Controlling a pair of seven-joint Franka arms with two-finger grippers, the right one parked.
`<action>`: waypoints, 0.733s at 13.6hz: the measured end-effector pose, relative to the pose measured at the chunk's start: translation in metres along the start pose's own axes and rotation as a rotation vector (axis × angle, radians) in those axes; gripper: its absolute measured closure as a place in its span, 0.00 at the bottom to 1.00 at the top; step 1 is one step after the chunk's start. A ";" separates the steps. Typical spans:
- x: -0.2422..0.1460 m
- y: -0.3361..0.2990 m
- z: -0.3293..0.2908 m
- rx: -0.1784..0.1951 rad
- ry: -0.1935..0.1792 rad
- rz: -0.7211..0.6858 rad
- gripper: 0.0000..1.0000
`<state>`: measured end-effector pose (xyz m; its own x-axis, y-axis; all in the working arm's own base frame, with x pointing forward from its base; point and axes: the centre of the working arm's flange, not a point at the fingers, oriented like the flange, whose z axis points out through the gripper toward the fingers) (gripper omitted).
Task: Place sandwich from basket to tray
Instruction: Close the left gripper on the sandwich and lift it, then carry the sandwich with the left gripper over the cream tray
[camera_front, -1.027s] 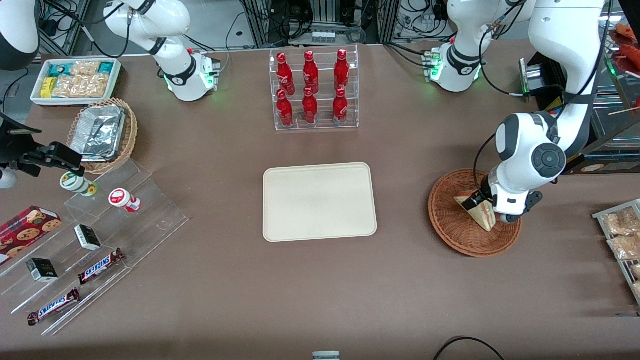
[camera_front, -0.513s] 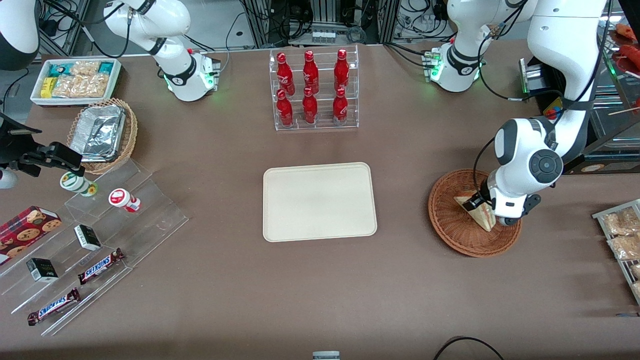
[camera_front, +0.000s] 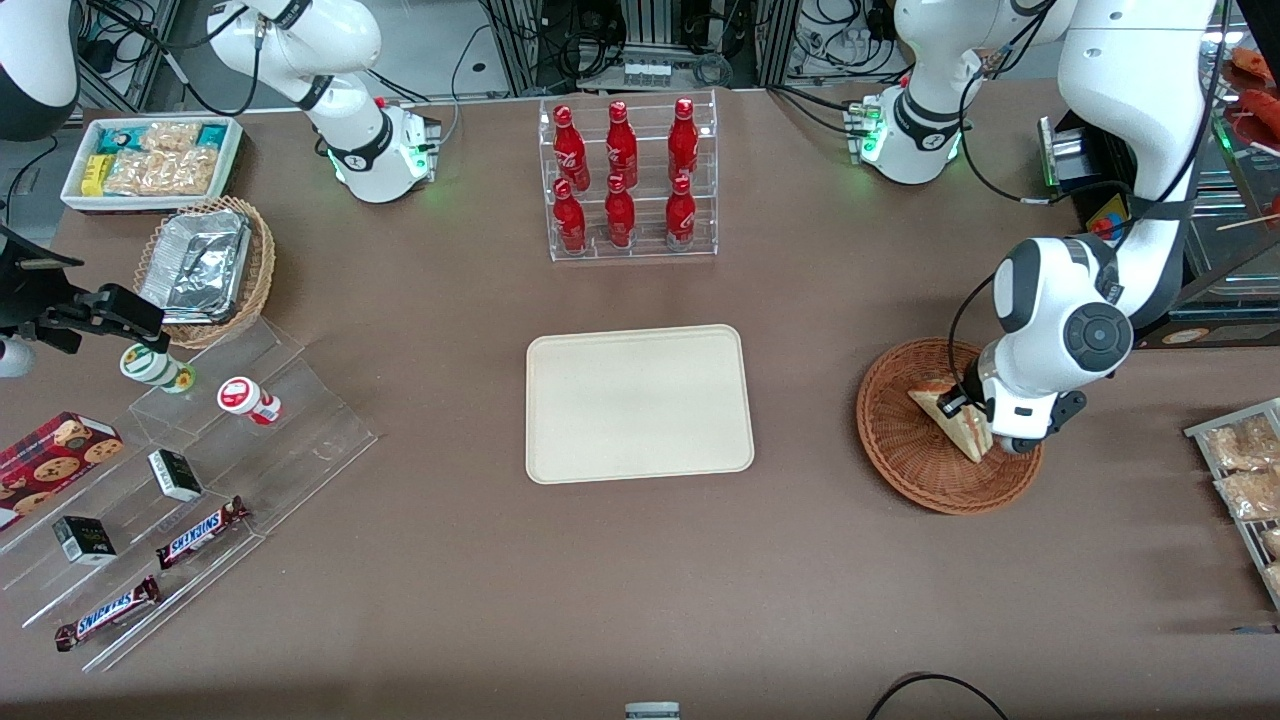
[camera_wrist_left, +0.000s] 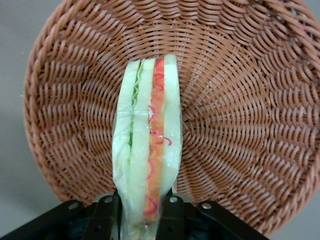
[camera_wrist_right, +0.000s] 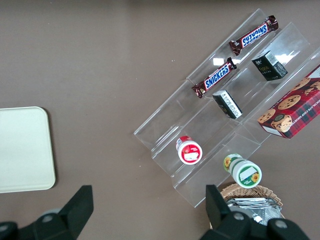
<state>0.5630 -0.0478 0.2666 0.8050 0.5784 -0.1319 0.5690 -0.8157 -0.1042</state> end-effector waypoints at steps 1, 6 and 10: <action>0.001 0.003 -0.008 0.006 -0.007 0.003 0.77; -0.015 0.034 -0.044 0.011 0.030 0.085 0.85; -0.068 0.090 -0.069 0.041 0.028 0.212 0.85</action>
<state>0.5709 -0.1610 0.3345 0.9108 0.3929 -0.1273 0.3796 -0.9178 -0.1167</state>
